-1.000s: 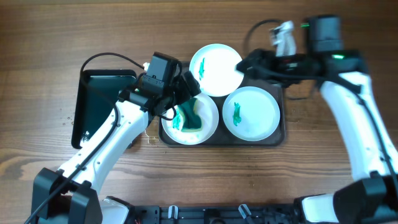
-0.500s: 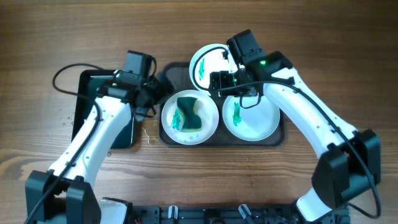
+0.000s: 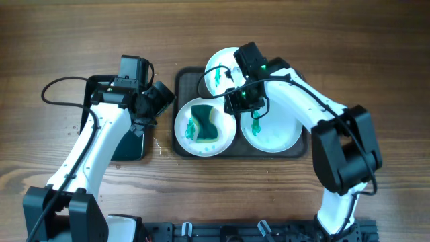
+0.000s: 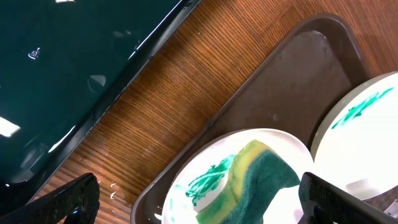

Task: Clean dirty plates on tray and stack at the side
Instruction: 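Reach the right gripper to the lower-left plate rim and grip it, then hold the plate with the right gripper and scrub it with the sponge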

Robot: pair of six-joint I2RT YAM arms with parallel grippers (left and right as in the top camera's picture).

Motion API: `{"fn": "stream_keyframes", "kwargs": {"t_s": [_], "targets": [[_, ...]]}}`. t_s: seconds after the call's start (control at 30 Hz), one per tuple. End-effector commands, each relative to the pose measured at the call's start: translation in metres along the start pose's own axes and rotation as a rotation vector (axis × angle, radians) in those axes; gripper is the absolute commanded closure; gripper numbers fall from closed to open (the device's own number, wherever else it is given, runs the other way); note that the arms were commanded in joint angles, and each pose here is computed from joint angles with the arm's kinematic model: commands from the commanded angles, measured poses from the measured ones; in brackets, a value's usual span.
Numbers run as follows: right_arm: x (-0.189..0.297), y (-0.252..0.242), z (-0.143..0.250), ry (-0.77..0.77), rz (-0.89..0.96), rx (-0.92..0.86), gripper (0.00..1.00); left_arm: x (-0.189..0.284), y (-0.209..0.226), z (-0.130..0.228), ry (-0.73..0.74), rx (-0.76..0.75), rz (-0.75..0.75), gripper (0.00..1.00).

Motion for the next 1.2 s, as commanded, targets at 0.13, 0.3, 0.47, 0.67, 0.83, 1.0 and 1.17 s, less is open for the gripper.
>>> {"fn": "stream_keyframes", "kwargs": {"t_s": [0.13, 0.3, 0.47, 0.67, 0.83, 1.0, 1.17], "targets": [[-0.020, 0.001, 0.007, 0.061, -0.048, 0.041, 0.53, 0.003, -0.001, -0.003, -0.016, 0.010, 0.000, 0.00], [-0.020, -0.011, 0.021, 0.129, 0.045, 0.021, 0.44, 0.003, -0.003, -0.001, 0.003, 0.005, 0.012, 0.00], [-0.027, -0.016, 0.031, 0.155, 0.058, 0.024, 0.51, 0.003, -0.019, 0.014, 0.057, -0.154, 0.088, 0.00], [-0.027, -0.009, 0.027, 0.135, -0.002, -0.003, 0.73, -0.002, -0.030, 0.042, 0.098, -0.292, 0.115, 0.35], [-0.028, -0.007, 0.025, 0.122, -0.019, -0.006, 0.79, -0.022, -0.035, 0.069, 0.132, -0.368, 0.124, 0.44], [-0.028, -0.006, 0.022, 0.107, -0.019, -0.020, 0.77, -0.048, -0.044, 0.103, 0.228, -0.563, 0.163, 0.24], [-0.028, -0.006, 0.019, 0.093, -0.023, -0.023, 0.78, -0.071, -0.041, 0.116, 0.274, -0.602, 0.121, 0.34]]}}
Point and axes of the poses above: each gripper's point midway between its finger pads, its own x axis back along the fingers, its own y axis along the line the jaws close on, z = x × y, the point moved 5 cm from there along x, back along the fingers, and after that the axes turned 5 degrees about x, right-handed, at the moved point
